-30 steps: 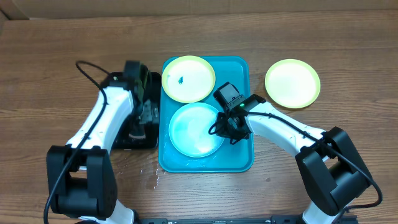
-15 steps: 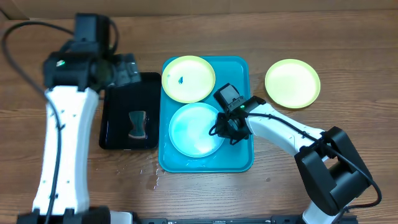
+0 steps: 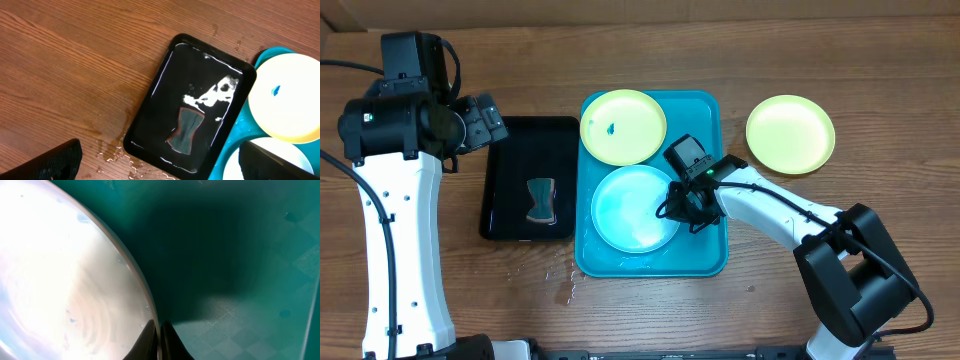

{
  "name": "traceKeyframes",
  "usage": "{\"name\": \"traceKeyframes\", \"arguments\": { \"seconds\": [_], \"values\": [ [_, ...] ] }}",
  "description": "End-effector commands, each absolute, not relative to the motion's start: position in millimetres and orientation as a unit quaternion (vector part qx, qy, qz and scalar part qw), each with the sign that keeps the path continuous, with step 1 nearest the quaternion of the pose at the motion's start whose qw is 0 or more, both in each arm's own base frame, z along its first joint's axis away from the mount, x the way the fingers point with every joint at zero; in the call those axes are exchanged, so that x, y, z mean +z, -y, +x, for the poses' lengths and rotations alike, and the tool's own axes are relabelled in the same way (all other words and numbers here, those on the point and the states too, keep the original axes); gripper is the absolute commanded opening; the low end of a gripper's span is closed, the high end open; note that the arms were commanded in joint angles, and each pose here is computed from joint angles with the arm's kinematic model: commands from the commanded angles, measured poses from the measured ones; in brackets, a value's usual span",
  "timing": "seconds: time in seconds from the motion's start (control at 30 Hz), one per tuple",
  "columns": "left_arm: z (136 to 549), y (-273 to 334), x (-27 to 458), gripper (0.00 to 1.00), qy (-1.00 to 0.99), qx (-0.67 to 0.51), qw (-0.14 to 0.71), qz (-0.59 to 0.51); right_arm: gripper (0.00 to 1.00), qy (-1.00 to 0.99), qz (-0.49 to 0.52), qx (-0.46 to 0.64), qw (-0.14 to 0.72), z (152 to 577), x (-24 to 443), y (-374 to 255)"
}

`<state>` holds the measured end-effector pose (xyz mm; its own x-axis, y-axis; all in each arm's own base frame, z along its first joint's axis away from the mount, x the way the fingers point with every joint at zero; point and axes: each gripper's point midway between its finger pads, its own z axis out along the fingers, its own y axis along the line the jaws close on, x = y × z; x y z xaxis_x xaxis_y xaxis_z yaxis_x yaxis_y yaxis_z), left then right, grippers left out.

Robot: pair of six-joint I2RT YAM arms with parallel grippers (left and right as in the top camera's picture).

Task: Clean dirty plates on tray and stack at the side
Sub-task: 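Lift the light-blue plate by its rim with the right gripper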

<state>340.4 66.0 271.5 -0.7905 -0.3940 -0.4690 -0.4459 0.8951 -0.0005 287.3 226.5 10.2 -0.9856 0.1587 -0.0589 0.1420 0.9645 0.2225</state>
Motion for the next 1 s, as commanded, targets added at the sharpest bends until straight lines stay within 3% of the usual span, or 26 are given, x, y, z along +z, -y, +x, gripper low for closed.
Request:
{"name": "traceKeyframes", "arguments": {
  "seconds": [0.0,0.97],
  "values": [
    [341.5,-66.2,276.3,1.0,-0.942,0.053,0.242,-0.227,0.04,-0.99,0.076,0.109,0.043,286.5,11.8,-227.1],
    [341.6,-66.1,276.3,1.0,-0.942,0.052,0.242,-0.227,0.04,-0.992,0.084,0.09,0.011,279.0,23.6,-216.5]
  ]
}}
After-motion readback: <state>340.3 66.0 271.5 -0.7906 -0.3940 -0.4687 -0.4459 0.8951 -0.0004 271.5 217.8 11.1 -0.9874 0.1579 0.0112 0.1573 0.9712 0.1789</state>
